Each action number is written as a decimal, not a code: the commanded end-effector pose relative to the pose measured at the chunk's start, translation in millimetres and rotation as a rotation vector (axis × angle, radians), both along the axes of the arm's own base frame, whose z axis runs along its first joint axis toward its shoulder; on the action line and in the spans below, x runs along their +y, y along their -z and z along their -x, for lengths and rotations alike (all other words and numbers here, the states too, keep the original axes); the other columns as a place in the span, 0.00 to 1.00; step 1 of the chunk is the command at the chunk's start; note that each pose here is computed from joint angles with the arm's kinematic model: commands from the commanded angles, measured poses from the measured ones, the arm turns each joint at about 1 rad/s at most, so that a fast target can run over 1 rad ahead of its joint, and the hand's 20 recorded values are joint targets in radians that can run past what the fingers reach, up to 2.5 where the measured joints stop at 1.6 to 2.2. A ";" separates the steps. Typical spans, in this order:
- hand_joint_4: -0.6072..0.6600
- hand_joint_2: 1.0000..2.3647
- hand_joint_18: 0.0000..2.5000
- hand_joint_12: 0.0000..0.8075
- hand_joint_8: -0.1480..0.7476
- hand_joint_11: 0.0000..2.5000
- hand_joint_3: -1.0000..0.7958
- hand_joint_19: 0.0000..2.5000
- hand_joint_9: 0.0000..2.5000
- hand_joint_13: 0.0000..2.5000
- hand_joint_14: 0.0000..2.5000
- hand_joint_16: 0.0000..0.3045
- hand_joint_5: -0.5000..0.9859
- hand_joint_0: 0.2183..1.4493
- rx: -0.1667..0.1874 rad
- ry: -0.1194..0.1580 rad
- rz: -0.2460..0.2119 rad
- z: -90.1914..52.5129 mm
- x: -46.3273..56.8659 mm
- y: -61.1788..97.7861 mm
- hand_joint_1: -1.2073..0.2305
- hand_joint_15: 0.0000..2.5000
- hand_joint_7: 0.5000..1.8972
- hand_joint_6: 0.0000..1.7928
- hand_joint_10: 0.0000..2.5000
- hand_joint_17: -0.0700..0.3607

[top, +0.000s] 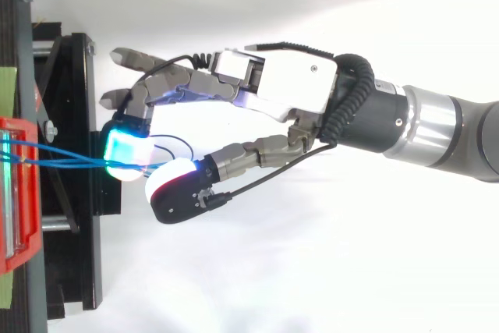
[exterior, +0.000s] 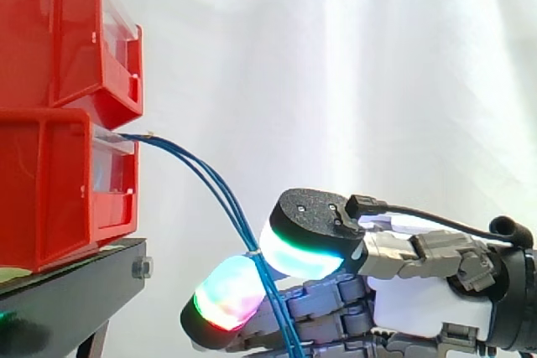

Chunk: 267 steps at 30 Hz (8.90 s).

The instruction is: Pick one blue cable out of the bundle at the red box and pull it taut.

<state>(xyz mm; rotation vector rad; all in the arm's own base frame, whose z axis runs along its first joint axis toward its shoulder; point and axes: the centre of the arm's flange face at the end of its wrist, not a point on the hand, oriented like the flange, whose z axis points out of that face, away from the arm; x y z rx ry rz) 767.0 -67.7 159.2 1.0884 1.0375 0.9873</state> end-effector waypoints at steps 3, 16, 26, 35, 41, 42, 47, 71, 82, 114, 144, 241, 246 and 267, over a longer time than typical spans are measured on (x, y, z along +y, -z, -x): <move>0.67 0.01 0.02 0.43 0.51 0.04 0.35 0.05 0.15 0.01 0.00 0.18 0.21 0.31 0.000 -0.002 0.000 0.0 -0.7 0.0 0.34 0.00 0.25 0.45 0.00 0.44; 0.64 0.01 0.04 0.43 0.52 0.06 0.49 0.05 0.16 0.02 0.00 0.17 0.20 0.32 -0.002 -0.005 -0.002 0.3 -5.5 -0.2 0.36 0.00 0.24 0.50 0.00 0.44; 0.67 0.01 0.03 0.43 0.52 0.06 0.44 0.05 0.16 0.02 0.00 0.17 0.20 0.31 -0.005 -0.021 -0.002 0.0 -9.1 -1.0 0.35 0.00 0.24 0.50 0.00 0.44; 0.68 0.01 0.02 0.44 0.53 0.06 0.36 0.07 0.15 0.01 0.00 0.18 0.21 0.27 -0.014 -0.025 0.002 0.1 -13.7 -8.5 0.38 0.00 0.24 0.48 0.00 0.45; 0.65 0.01 0.03 0.43 0.53 0.06 0.46 0.06 0.16 0.02 0.00 0.17 0.21 0.30 -0.021 -0.026 0.005 0.3 -15.7 -14.3 0.37 0.00 0.29 0.48 0.00 0.44; 0.65 0.01 0.03 0.43 0.53 0.07 0.47 0.06 0.17 0.03 0.00 0.17 0.21 0.30 -0.021 -0.024 0.005 0.6 -16.8 -15.3 0.37 0.00 0.29 0.49 0.00 0.44; 0.64 0.01 0.05 0.44 0.53 0.07 0.49 0.06 0.17 0.03 0.00 0.18 0.21 0.31 -0.019 -0.023 0.016 0.9 -16.9 -17.3 0.36 0.00 0.27 0.50 0.00 0.44; 0.50 0.01 0.14 0.48 0.60 0.11 0.58 0.04 0.26 0.10 0.00 0.19 0.24 0.31 0.198 -0.057 0.021 31.8 -25.5 -45.1 0.28 0.00 0.34 0.49 0.00 0.47; 0.45 0.01 0.17 0.47 0.60 0.13 0.58 0.05 0.28 0.12 0.00 0.19 0.24 0.33 0.253 -0.120 -0.029 45.2 -28.2 -66.0 0.26 0.00 0.35 0.49 0.00 0.47; 0.48 0.02 0.17 0.43 0.58 0.41 0.50 0.08 0.38 0.14 0.00 0.17 0.21 0.35 0.337 -0.122 -0.107 61.5 -32.5 -75.5 0.26 0.03 0.29 0.49 0.00 0.43; 0.61 0.01 0.18 0.44 0.59 0.41 0.34 0.09 0.36 0.14 0.00 0.17 0.22 0.32 0.322 -0.118 -0.142 56.1 -33.4 -85.9 0.28 0.04 0.31 0.48 0.00 0.43; 0.54 0.00 0.19 0.46 0.55 0.33 0.28 0.10 0.33 0.15 0.00 0.18 0.23 0.25 0.318 -0.123 -0.145 55.1 -31.0 -86.8 0.24 0.05 0.37 0.49 0.01 0.45; 0.53 0.00 0.19 0.46 0.56 0.32 0.28 0.10 0.34 0.15 0.00 0.18 0.24 0.24 0.316 -0.123 -0.146 55.2 -31.0 -87.9 0.35 0.05 0.37 0.48 0.00 0.45; 0.42 0.02 0.21 0.44 0.56 0.34 0.50 0.10 0.34 0.17 0.00 0.17 0.23 0.36 0.303 -0.120 -0.148 52.3 -32.2 -93.4 0.24 0.06 0.46 0.50 0.01 0.43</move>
